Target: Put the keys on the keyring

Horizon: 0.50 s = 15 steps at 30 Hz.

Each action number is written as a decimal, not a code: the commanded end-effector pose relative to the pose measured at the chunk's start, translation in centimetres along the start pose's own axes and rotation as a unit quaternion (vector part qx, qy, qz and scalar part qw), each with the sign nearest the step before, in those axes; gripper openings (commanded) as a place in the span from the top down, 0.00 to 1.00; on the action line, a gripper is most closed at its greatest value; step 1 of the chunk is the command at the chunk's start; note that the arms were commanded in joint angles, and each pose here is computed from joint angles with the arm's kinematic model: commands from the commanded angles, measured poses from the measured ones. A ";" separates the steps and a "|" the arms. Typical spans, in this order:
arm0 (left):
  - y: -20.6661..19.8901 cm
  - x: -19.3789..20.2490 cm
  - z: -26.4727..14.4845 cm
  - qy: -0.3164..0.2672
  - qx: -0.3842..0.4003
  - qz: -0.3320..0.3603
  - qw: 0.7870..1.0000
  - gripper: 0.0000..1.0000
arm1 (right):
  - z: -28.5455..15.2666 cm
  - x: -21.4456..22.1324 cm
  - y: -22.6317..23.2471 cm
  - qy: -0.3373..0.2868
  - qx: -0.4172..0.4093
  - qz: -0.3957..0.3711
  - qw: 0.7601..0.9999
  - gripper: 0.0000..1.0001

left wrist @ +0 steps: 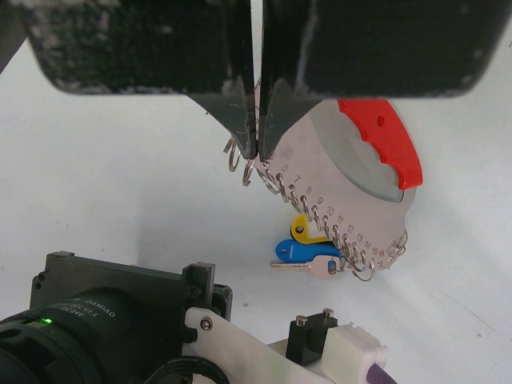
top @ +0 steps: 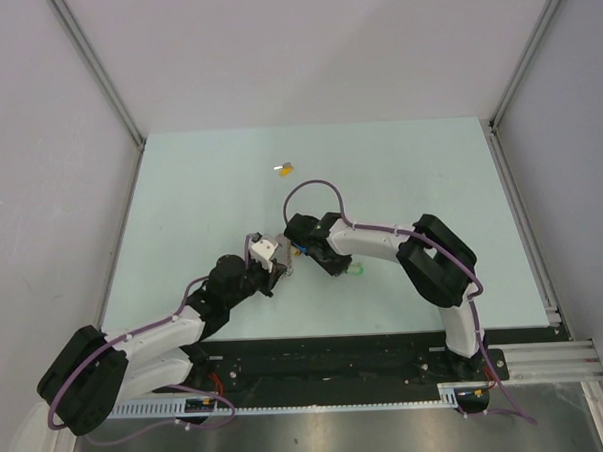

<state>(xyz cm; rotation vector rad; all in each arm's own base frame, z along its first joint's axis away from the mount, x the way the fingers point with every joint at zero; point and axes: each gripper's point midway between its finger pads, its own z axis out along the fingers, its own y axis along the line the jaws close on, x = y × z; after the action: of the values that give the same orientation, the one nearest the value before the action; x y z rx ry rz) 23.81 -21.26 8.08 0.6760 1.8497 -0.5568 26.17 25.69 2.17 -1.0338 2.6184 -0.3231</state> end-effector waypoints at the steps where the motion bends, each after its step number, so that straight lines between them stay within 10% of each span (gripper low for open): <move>1: 0.1 -1.4 0.0 -0.027 -0.003 -0.004 1.000 1.00 | 0.1 -0.6 -0.2 -0.005 0.010 -0.004 1.000 0.89; 15: -0.9 -1.8 -0.1 -0.044 0.029 0.017 0.998 1.00 | -2.9 -1.6 -0.9 -0.100 -0.017 -0.013 0.995 1.00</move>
<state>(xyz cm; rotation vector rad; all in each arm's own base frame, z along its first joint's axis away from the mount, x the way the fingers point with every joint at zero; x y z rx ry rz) 23.65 -21.40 8.08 0.6848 1.8424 -0.5687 26.37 25.21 2.44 -1.0644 2.5602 -0.3160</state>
